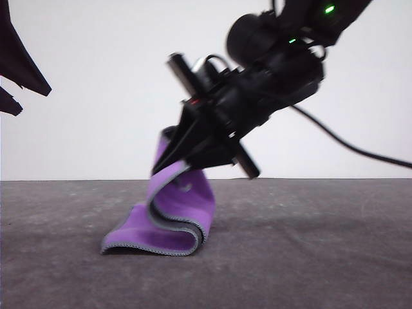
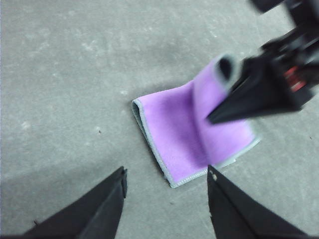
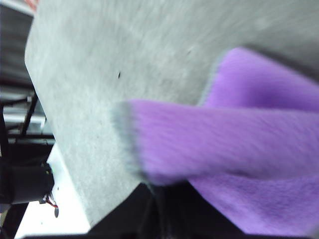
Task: Fold clothes
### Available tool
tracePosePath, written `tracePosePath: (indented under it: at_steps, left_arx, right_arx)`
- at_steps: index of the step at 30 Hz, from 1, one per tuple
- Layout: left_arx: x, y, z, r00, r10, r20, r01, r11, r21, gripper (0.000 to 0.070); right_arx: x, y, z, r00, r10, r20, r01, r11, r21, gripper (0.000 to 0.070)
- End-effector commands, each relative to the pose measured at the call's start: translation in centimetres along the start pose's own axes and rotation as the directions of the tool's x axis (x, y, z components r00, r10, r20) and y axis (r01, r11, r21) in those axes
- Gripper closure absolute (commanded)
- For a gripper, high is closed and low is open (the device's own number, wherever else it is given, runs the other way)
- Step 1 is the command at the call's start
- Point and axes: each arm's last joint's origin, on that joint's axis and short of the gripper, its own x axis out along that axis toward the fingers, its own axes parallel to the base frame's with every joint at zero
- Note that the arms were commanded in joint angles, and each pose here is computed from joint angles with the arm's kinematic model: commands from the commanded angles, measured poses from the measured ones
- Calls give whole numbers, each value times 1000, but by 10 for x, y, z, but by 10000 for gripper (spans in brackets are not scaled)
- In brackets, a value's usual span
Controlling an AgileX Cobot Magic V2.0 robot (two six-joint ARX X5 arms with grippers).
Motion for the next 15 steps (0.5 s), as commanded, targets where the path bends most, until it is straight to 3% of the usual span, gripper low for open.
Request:
tracePosePath:
  at_steps: [1,5,7,10,15]
  left_arx:
    - [0,0,2,1000,-2,7,2,1000,3,392]
    - [0,0,2,1000,-2,7,2,1000,3,392]
    - [0,0,2,1000,-2,7,2,1000,3,392]
    - [0,0,2,1000,-3,6,3,1000,3,392]
    - [0,0,2,1000,-3,6,3,1000,0,392]
  right_arx:
    - [12,0,3,1000,7,-17,-7,1000,13,686]
    - [18,0,1,999,5,-36,-5,1000,27,451]
    - [16,1,0,999,8,-39,-7,999,44,376]
    - [2,5,4,1000,1,-12,-1,999,32,374]
    - [-32,22,10,995,-47,88,54,995,-79,375]
